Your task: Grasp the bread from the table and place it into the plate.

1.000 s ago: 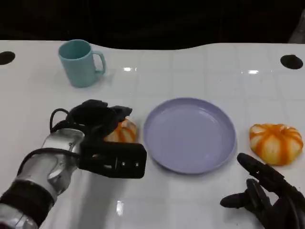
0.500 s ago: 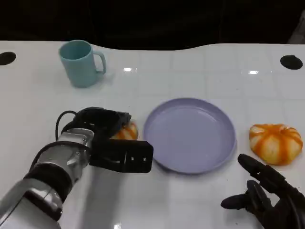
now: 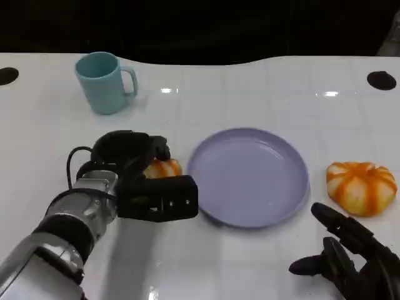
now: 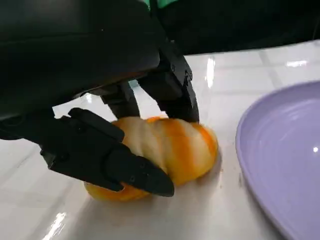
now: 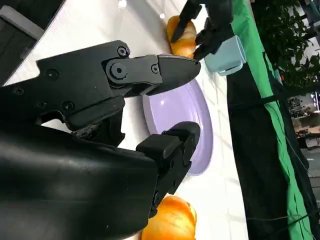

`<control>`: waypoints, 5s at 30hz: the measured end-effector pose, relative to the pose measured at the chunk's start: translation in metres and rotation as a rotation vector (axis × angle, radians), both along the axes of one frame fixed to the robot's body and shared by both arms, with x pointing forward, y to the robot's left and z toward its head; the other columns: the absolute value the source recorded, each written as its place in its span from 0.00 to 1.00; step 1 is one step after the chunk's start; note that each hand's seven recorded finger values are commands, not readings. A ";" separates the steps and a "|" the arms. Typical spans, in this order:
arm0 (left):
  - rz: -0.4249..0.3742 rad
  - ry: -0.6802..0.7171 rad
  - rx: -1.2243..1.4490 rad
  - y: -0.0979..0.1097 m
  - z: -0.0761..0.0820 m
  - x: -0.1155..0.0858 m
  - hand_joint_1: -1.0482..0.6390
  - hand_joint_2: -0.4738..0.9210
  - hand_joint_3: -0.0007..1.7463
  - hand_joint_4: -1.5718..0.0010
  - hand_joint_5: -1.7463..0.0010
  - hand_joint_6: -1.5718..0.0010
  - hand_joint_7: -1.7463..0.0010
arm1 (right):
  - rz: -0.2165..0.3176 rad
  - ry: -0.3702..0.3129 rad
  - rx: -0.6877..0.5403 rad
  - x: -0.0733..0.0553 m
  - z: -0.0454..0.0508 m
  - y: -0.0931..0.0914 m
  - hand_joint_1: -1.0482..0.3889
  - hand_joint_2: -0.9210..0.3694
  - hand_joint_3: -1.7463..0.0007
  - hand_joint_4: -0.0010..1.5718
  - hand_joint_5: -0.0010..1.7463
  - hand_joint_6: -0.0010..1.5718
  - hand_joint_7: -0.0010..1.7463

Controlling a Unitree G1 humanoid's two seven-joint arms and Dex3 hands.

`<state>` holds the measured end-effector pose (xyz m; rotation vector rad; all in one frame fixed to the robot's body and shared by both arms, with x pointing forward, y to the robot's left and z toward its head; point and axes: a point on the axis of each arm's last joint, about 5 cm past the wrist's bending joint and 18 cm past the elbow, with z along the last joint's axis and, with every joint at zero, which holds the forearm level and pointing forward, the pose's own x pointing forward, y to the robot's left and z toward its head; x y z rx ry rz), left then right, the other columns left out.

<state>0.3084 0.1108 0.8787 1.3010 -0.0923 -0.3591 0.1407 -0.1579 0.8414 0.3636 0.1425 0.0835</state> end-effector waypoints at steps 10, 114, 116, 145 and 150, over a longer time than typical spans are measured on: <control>0.094 -0.052 -0.251 0.007 0.006 0.002 0.49 0.82 0.53 0.48 0.00 0.63 0.00 | -0.005 0.001 0.001 0.000 0.0002 -0.001 0.20 0.00 0.82 0.54 0.55 0.66 0.15; 0.054 0.713 -1.900 0.046 0.018 -0.099 0.31 1.00 0.32 0.67 0.01 0.69 0.24 | 0.000 0.003 -0.007 0.001 0.0029 -0.001 0.21 0.00 0.81 0.52 0.56 0.65 0.17; 0.072 0.704 -1.918 0.046 0.017 -0.107 0.31 1.00 0.31 0.66 0.00 0.69 0.20 | -0.001 0.004 -0.007 0.000 0.0029 -0.002 0.21 0.00 0.81 0.52 0.56 0.65 0.17; 0.263 0.689 -1.962 0.043 -0.004 -0.137 0.32 1.00 0.28 0.62 0.00 0.69 0.11 | 0.005 0.009 -0.006 0.000 0.0059 -0.003 0.20 0.00 0.82 0.53 0.56 0.65 0.17; 0.262 0.687 -1.960 0.042 -0.004 -0.137 0.32 1.00 0.28 0.62 0.00 0.70 0.11 | 0.005 0.009 -0.006 0.000 0.0059 -0.004 0.21 0.00 0.82 0.52 0.56 0.65 0.17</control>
